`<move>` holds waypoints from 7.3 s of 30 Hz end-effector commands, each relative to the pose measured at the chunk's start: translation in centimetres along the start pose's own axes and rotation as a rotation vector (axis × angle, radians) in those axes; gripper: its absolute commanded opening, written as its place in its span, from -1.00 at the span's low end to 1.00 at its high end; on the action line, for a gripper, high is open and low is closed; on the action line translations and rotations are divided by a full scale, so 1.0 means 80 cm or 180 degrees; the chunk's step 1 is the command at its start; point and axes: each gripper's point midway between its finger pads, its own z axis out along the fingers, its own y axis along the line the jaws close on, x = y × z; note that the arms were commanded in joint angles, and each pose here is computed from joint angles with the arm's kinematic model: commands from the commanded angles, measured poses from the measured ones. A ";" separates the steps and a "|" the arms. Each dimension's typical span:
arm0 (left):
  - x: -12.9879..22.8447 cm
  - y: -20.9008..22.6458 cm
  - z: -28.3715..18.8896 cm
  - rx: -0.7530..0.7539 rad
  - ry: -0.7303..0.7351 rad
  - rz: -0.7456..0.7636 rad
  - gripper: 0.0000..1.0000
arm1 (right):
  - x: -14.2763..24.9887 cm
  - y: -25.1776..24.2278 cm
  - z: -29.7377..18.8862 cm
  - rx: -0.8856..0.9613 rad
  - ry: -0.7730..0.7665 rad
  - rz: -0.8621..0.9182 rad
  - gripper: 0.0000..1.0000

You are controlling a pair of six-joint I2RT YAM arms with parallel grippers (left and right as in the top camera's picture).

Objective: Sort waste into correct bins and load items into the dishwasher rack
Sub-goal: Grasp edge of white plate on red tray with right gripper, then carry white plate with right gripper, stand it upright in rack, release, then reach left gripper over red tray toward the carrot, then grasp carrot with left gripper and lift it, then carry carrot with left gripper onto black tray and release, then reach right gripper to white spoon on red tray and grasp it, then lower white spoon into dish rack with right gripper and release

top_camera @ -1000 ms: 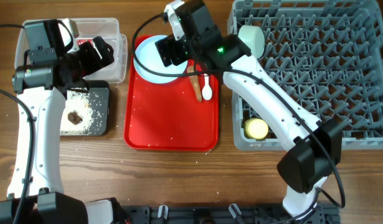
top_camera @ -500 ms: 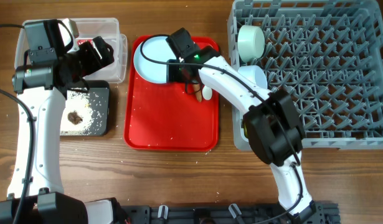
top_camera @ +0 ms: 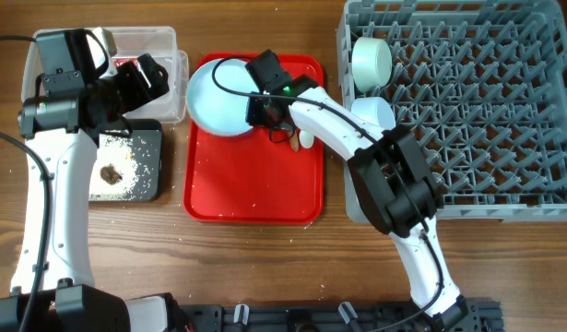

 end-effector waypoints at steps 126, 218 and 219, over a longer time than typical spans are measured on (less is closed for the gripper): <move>0.086 -0.023 -0.005 -0.1469 0.0047 -0.0122 -0.80 | -0.123 -0.262 -0.480 0.0759 -0.1602 -0.0502 0.99; 0.073 0.057 0.025 -0.0725 0.0041 -0.0746 1.00 | -0.094 -0.144 -0.363 0.0550 -0.1041 -0.0360 -0.91; 0.073 0.057 0.025 -0.0725 0.0041 -0.0746 1.00 | -0.094 -0.175 -0.378 0.0658 -0.1048 -0.0041 -0.91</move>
